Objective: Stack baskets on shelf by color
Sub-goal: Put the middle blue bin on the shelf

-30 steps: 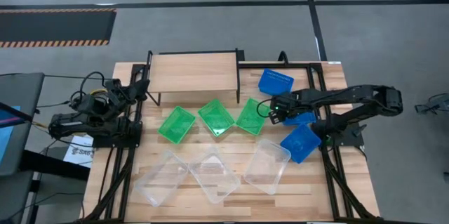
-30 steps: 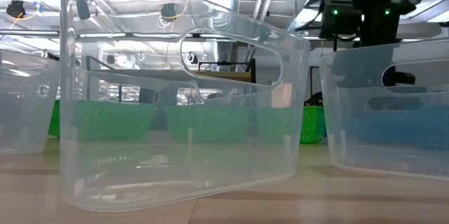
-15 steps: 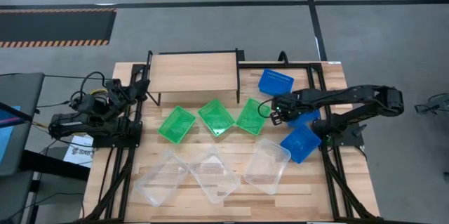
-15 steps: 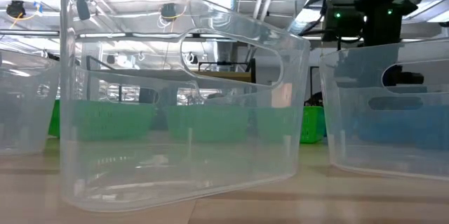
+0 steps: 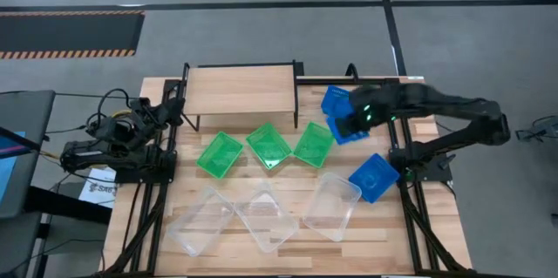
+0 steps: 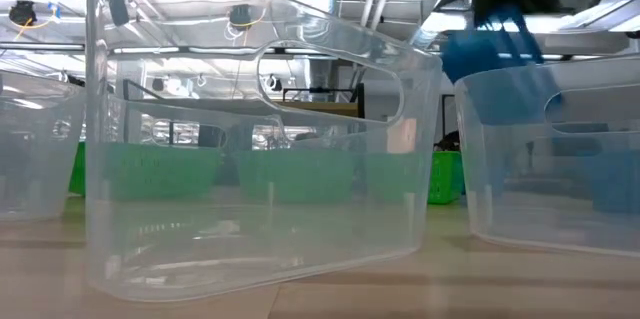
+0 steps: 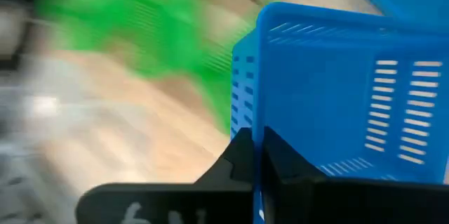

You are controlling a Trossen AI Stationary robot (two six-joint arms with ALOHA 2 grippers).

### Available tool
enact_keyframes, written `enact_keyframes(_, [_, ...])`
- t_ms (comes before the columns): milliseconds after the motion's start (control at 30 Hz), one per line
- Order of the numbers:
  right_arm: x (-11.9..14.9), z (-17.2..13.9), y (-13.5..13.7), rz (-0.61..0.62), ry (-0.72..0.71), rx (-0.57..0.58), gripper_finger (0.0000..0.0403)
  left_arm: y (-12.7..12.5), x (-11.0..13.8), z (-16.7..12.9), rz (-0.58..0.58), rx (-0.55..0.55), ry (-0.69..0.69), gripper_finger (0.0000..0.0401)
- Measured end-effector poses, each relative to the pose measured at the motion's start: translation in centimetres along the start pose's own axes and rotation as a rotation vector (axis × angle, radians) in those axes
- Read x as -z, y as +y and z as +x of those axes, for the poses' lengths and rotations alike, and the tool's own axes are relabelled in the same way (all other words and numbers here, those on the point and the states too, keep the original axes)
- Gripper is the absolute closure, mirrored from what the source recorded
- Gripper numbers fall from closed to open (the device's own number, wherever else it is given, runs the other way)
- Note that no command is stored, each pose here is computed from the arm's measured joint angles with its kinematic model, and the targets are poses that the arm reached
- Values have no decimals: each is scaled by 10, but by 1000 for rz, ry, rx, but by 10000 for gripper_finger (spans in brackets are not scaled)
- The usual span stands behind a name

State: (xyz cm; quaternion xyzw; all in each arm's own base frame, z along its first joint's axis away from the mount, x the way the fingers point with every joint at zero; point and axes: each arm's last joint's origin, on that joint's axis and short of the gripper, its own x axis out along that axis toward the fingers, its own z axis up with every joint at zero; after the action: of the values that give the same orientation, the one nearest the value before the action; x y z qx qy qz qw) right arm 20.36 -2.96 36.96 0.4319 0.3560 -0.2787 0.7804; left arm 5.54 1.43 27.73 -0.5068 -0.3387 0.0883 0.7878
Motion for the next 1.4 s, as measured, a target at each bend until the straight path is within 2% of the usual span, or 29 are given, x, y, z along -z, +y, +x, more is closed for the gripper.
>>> enact_keyframes(133, [-32,-36,38,-160,-220,-178,399,0,0,0,-1,1,-1,193])
enact_keyframes(233, [-56,-42,60,-311,-331,-196,398,0,0,0,-1,2,-1,193])
enact_keyframes(333, [-80,-36,78,-459,-390,-166,393,0,0,0,2,2,-1,193])
enact_keyframes(533, [-121,17,110,-746,-400,-72,393,0,0,0,15,2,-1,193])
enact_keyframes(633, [-134,49,126,-909,-401,-35,390,0,0,0,17,2,-1,193])
enact_keyframes(733, [-141,88,134,-1017,-350,8,387,0,0,0,18,1,-2,193])
enact_keyframes(867, [-143,130,136,-1105,-239,61,388,0,0,0,23,-2,1,193])
enact_keyframes(1067, [-142,172,130,-1174,-128,184,374,3,2,0,39,-28,18,193])
enact_keyframes(1200, [-143,183,125,-1167,-99,207,358,3,2,0,38,-26,17,193])
enact_keyframes(1400, [-143,184,124,-1168,-87,214,324,3,2,0,41,-31,20,193])
